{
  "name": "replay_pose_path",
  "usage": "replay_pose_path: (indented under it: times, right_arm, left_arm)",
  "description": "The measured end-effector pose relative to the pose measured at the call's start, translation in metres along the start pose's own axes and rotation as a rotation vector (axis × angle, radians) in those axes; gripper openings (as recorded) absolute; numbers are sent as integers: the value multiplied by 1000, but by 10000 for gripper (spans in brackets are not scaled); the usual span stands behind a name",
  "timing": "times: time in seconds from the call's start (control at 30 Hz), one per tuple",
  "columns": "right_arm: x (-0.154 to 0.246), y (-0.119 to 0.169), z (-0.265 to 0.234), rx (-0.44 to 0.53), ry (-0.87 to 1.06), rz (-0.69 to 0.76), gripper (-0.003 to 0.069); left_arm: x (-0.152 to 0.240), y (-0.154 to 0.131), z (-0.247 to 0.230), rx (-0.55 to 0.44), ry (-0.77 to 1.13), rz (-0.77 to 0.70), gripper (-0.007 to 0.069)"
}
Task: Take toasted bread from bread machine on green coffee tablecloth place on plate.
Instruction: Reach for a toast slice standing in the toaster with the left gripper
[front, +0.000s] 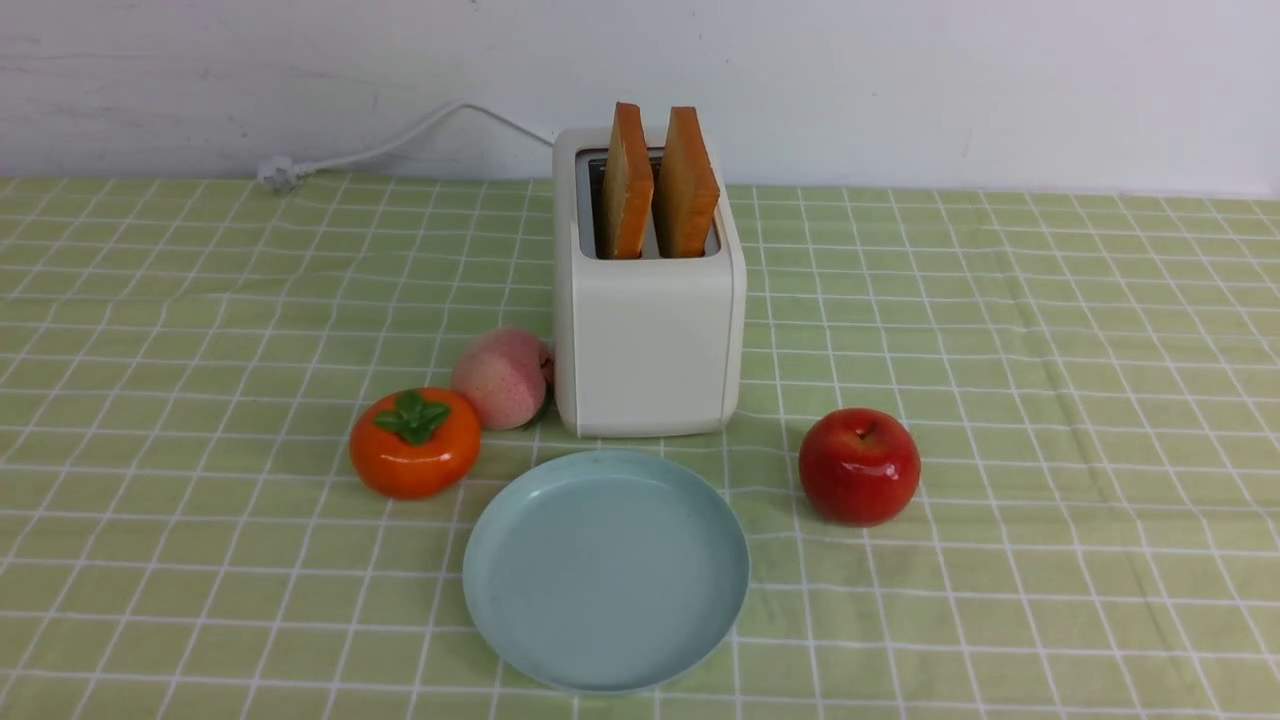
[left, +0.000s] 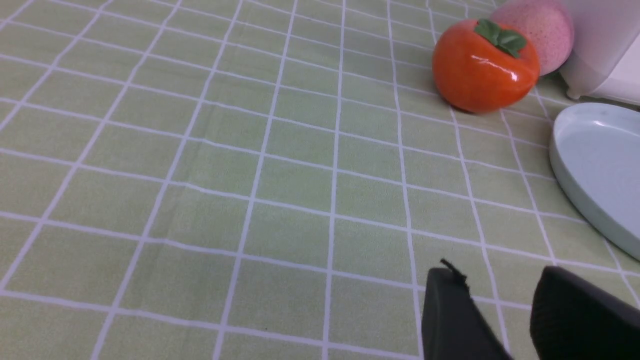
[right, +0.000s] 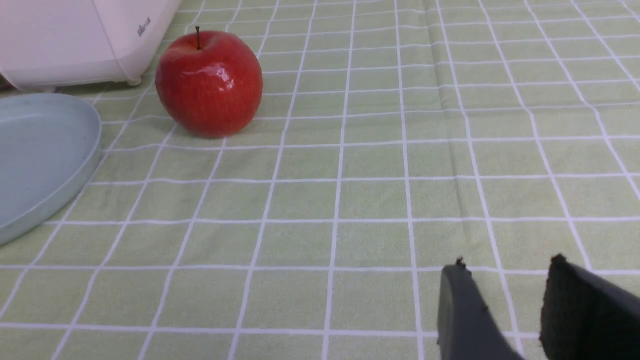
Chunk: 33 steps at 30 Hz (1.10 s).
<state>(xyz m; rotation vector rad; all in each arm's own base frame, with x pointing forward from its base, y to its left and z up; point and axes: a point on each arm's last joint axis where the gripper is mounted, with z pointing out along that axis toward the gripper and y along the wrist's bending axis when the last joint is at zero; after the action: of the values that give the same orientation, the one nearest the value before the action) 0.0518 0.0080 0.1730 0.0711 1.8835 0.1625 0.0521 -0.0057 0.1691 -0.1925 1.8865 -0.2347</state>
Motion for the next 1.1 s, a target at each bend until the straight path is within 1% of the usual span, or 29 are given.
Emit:
replay_pose_path:
  times: [0.43,0.6,0.67,0.8,0.97,1.07,1.1]
  right_arm:
    - [0,0,0,0,0,0,240]
    - [0,0,0,-2,0,-1,240]
    - [0,2,0,-30,5,-12,240]
    - [1,3,0,-56,9,-20,240]
    - [1,3,0,-57,9,-20,240]
    - [1,3,0,-57,9,-20,240]
    - [1,3,0,-57,9,-20,240]
  left_arm:
    - [0,0,0,0,-1,0,239]
    - [-5,-1,0,7,-56,-2,239]
    - [-10,-2,-1,28,-112,-62,239]
    - [-16,-4,-2,64,-176,-178,239]
    - [-28,-5,-4,102,-300,-303,239]
    - [-30,-5,-5,111,-328,-340,239]
    - [-31,-5,-6,120,-336,-378,239]
